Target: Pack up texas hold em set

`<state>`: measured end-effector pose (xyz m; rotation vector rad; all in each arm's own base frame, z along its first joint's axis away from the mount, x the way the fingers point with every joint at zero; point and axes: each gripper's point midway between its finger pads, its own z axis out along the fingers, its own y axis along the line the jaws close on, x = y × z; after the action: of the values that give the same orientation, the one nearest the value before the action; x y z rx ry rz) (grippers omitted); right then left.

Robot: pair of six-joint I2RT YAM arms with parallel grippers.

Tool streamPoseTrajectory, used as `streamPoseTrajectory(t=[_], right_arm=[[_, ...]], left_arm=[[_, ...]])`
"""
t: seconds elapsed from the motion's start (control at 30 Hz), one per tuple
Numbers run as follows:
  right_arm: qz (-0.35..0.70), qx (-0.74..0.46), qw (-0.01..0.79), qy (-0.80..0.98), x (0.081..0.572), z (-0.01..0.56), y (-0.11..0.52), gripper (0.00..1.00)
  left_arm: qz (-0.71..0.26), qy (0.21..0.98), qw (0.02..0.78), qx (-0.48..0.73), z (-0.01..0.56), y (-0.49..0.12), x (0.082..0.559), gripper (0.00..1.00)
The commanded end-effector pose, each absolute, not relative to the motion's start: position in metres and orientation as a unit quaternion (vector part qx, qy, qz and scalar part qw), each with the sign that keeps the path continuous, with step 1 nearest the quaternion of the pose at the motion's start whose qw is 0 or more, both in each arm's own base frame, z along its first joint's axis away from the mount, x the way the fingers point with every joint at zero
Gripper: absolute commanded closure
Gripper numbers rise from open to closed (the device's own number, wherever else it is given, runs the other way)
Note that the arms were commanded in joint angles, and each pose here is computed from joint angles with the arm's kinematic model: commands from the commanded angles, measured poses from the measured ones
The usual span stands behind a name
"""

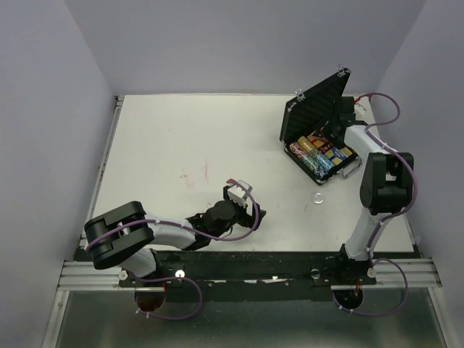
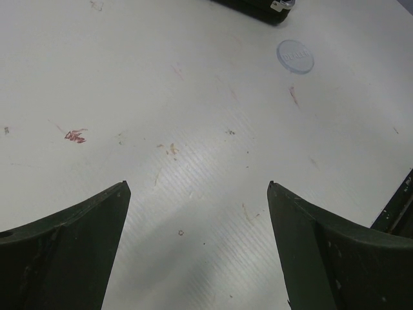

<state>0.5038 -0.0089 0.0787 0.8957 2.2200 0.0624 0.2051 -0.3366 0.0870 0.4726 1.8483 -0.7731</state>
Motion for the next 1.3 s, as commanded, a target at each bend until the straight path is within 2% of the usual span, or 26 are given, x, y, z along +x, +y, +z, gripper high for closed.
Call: streamPoseTrajectory(t=[0.0,0.2,0.43,0.53,0.67,0.9,1.27], right_arm=[[0.035,0.296,0.427,0.854,0.489,0.138,-0.01,0.17],[0.022,0.253,0.411,0.876,0.433,0.155,-0.009,0.16],[0.029,0.236,0.265,0.934,0.341,0.111,0.008,0.18],[0.057,0.239,0.234,0.941,0.31,0.098,0.02,0.18],[0.029,0.249,0.203,0.946,0.281,0.079,0.013,0.18],[0.005,0.243,0.166,0.956,0.261,0.048,0.016,0.19],[-0.039,0.216,0.17,0.961,0.269,0.034,0.027,0.19]], left_arm=[[-0.328,0.759,0.531,0.186,0.097,-0.335,0.206,0.05],[-0.328,0.759,0.531,0.186,0.097,-0.334,0.205,0.05],[-0.332,0.757,0.534,0.18,0.097,-0.33,0.205,0.05],[-0.333,0.756,0.533,0.181,0.098,-0.331,0.204,0.05],[-0.334,0.755,0.534,0.182,0.099,-0.332,0.203,0.05],[-0.334,0.755,0.535,0.181,0.099,-0.331,0.204,0.05],[-0.333,0.756,0.534,0.183,0.098,-0.333,0.204,0.05]])
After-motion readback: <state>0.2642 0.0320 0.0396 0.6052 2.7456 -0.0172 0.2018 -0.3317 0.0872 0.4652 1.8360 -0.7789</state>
